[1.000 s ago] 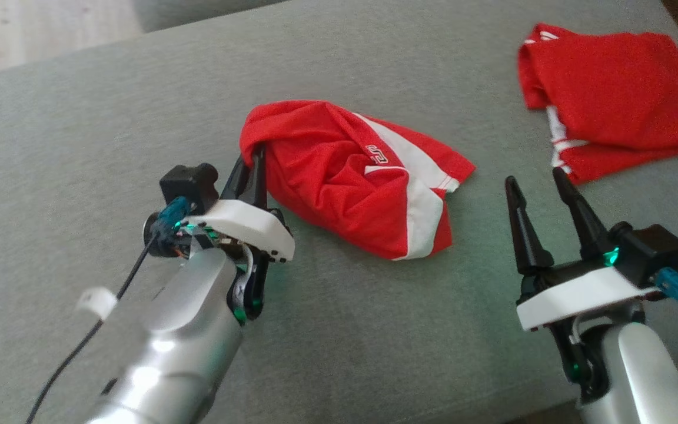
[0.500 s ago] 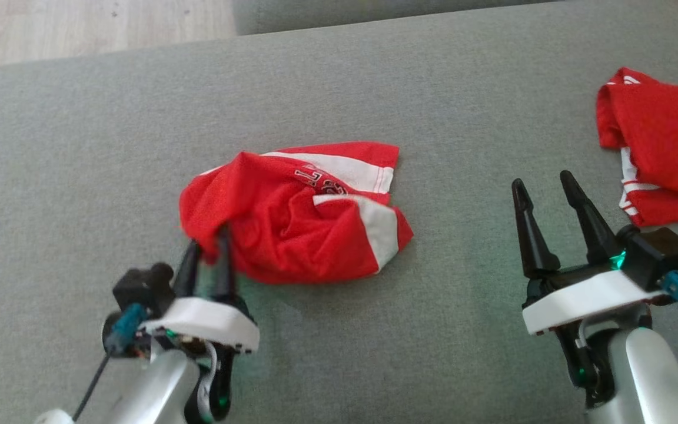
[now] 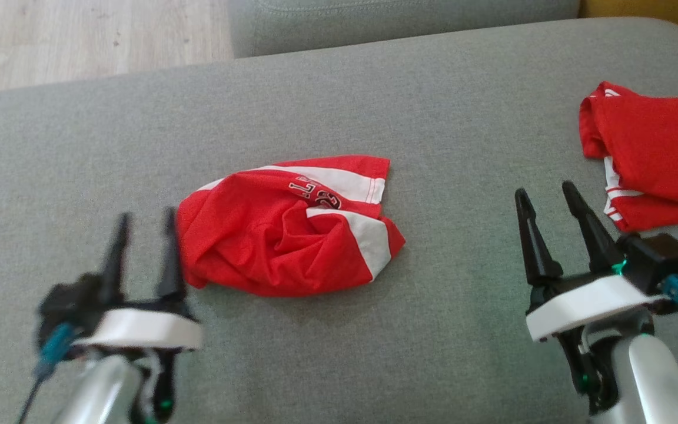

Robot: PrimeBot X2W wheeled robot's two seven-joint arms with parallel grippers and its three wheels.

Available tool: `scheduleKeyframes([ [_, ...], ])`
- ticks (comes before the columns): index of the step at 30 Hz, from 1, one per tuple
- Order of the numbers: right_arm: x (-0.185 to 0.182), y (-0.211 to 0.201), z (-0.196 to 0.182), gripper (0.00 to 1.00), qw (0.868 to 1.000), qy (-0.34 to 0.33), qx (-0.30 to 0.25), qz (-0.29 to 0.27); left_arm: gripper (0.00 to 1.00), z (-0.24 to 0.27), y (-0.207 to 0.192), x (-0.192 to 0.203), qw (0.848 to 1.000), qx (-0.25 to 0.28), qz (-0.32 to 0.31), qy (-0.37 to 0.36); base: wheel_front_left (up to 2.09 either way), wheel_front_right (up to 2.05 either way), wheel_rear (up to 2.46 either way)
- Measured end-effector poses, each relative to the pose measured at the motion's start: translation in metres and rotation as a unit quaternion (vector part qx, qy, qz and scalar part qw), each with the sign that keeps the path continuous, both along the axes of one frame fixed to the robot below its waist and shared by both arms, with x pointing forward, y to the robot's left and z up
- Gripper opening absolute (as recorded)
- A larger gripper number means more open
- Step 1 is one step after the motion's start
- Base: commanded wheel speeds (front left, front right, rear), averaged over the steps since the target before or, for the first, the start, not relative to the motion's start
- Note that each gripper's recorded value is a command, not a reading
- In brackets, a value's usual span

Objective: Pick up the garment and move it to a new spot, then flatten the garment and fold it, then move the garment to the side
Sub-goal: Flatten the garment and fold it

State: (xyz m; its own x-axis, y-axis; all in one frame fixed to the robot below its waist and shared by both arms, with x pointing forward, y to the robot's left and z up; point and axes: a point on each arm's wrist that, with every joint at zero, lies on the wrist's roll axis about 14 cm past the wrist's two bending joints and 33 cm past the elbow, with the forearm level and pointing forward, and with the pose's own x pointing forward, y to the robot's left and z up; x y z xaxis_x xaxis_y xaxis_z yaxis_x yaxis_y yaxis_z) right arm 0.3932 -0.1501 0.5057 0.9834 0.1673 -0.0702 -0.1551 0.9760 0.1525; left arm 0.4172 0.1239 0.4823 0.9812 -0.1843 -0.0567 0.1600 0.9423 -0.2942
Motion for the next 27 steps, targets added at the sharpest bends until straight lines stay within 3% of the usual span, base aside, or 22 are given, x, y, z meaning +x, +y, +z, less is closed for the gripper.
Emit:
scheduleKeyframes([
  [7,-0.007,0.009,-0.019,1.00,0.999,0.049,0.002,0.017,1.00,-0.011,0.040,-0.025,0.998,0.028,0.047,0.006,0.00,0.00,0.00],
  [11,-0.002,0.027,-0.039,1.00,0.992,0.119,0.011,0.050,1.00,-0.011,0.044,-0.027,0.998,0.029,0.054,0.005,0.00,0.00,0.00],
  [22,0.066,0.082,-0.063,1.00,0.956,0.257,0.001,0.145,1.00,-0.015,0.053,-0.019,0.997,0.029,0.066,0.003,0.00,0.00,0.00],
  [27,0.059,0.108,-0.116,1.00,0.918,0.354,0.010,0.178,1.00,-0.022,0.065,-0.021,0.996,0.029,0.086,0.013,0.00,0.00,0.00],
])
